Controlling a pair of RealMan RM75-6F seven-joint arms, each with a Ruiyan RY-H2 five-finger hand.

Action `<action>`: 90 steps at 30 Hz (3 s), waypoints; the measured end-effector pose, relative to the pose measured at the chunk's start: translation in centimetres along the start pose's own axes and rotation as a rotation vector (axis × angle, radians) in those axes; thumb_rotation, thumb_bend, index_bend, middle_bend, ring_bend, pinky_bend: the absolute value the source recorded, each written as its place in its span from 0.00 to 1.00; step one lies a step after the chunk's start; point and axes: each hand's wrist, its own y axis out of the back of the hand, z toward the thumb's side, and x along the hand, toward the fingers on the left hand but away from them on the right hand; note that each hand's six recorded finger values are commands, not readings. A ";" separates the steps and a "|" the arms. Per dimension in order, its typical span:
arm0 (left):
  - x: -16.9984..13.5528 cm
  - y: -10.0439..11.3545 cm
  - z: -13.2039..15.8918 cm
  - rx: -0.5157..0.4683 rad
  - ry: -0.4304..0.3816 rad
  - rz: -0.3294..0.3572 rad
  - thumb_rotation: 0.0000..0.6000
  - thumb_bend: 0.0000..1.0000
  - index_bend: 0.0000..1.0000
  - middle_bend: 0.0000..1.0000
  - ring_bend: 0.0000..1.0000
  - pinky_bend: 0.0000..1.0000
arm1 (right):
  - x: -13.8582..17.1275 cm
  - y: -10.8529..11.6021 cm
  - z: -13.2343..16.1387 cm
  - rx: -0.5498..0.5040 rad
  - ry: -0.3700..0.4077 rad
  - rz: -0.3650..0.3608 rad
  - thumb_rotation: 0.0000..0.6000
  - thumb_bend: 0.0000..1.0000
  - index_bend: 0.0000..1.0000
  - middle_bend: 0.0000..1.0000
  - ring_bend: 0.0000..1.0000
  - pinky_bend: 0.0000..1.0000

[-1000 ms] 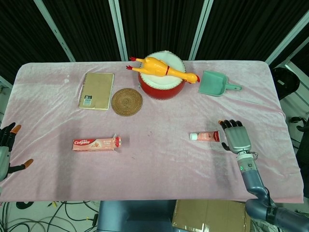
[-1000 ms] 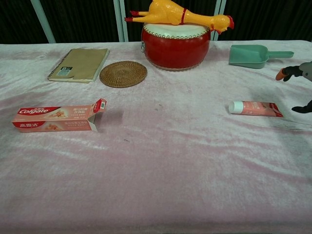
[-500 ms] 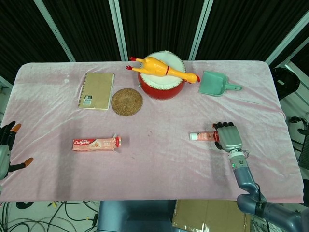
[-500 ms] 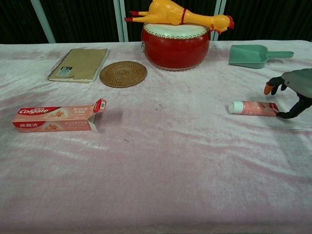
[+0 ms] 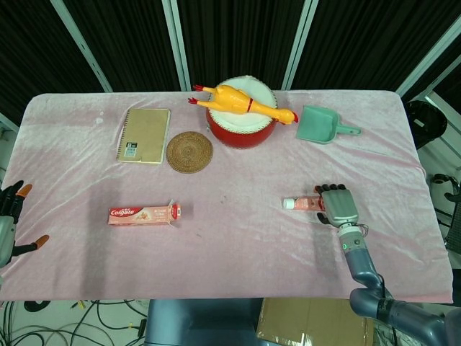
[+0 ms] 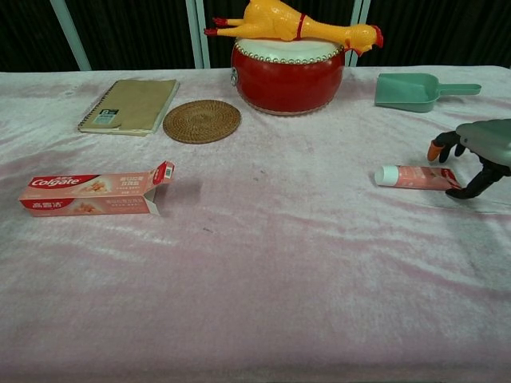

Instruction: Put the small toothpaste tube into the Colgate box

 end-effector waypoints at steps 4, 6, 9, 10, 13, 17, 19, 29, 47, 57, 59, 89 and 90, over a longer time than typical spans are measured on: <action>0.1 0.0 0.0 0.004 -0.005 0.001 1.00 0.00 0.00 0.00 0.00 0.00 | -0.1 -0.1 0.2 0.001 0.001 0.003 1.00 0.24 0.32 0.30 0.27 0.25; 0.1 0.0 0.0 0.005 -0.007 0.001 1.00 0.00 0.00 0.00 0.00 0.00 | -0.2 -0.2 0.2 0.000 -0.001 0.005 1.00 0.24 0.34 0.32 0.29 0.26; 0.1 0.0 -0.1 0.006 -0.008 0.000 1.00 0.00 0.00 0.00 0.00 0.00 | -0.3 -0.2 0.3 0.001 -0.002 0.005 1.00 0.27 0.37 0.35 0.32 0.29; 0.1 0.0 -0.1 0.006 -0.008 0.000 1.00 0.00 0.00 0.00 0.00 0.00 | -0.3 -0.2 0.3 0.002 -0.002 0.004 1.00 0.28 0.39 0.37 0.34 0.31; 0.1 0.0 -0.1 0.007 -0.009 -0.002 1.00 0.00 0.00 0.00 0.00 0.00 | -0.4 -0.2 0.4 0.001 -0.003 0.000 1.00 0.32 0.47 0.45 0.42 0.38; 0.1 0.0 -0.1 0.006 -0.009 -0.004 1.00 0.00 0.00 0.00 0.00 0.00 | -0.5 -0.2 0.5 -0.010 0.000 -0.009 1.00 0.36 0.57 0.54 0.50 0.47; 0.1 0.0 -0.1 0.005 -0.009 -0.004 1.00 0.00 0.00 0.00 0.00 0.00 | -0.4 -0.2 0.6 -0.010 0.004 -0.011 1.00 0.36 0.60 0.55 0.52 0.48; 0.2 -0.3 0.7 -0.026 -0.009 -0.020 1.00 0.00 0.00 0.00 0.00 0.00 | 0.3 0.7 0.4 -0.034 0.022 -0.031 1.00 0.36 0.60 0.56 0.52 0.48; 4.6 -3.6 5.6 0.063 0.026 -0.204 1.00 0.04 0.09 0.02 0.00 0.07 | 1.7 3.8 -0.4 -0.049 0.048 -0.090 1.00 0.38 0.64 0.58 0.55 0.48; 7.1 -6.6 8.4 0.119 0.031 -0.289 1.00 0.13 0.23 0.18 0.13 0.19 | 2.0 4.3 -0.1 -0.057 0.064 -0.101 1.00 0.38 0.64 0.58 0.55 0.48; 7.4 -7.6 9.2 0.121 0.030 -0.320 1.00 0.13 0.23 0.18 0.13 0.20 | 2.0 4.5 0.0 -0.057 0.067 -0.104 1.00 0.38 0.64 0.58 0.55 0.48; 8.8 -14.5 18.6 0.023 -0.082 -0.429 1.00 0.39 0.39 0.31 0.22 0.31 | 2.4 5.4 -0.4 -0.033 0.057 -0.117 1.00 0.38 0.64 0.58 0.55 0.48; 8.8 -14.6 18.6 0.018 -0.084 -0.428 1.00 0.41 0.40 0.32 0.23 0.32 | 2.4 5.4 -0.4 -0.033 0.057 -0.118 1.00 0.38 0.64 0.58 0.55 0.48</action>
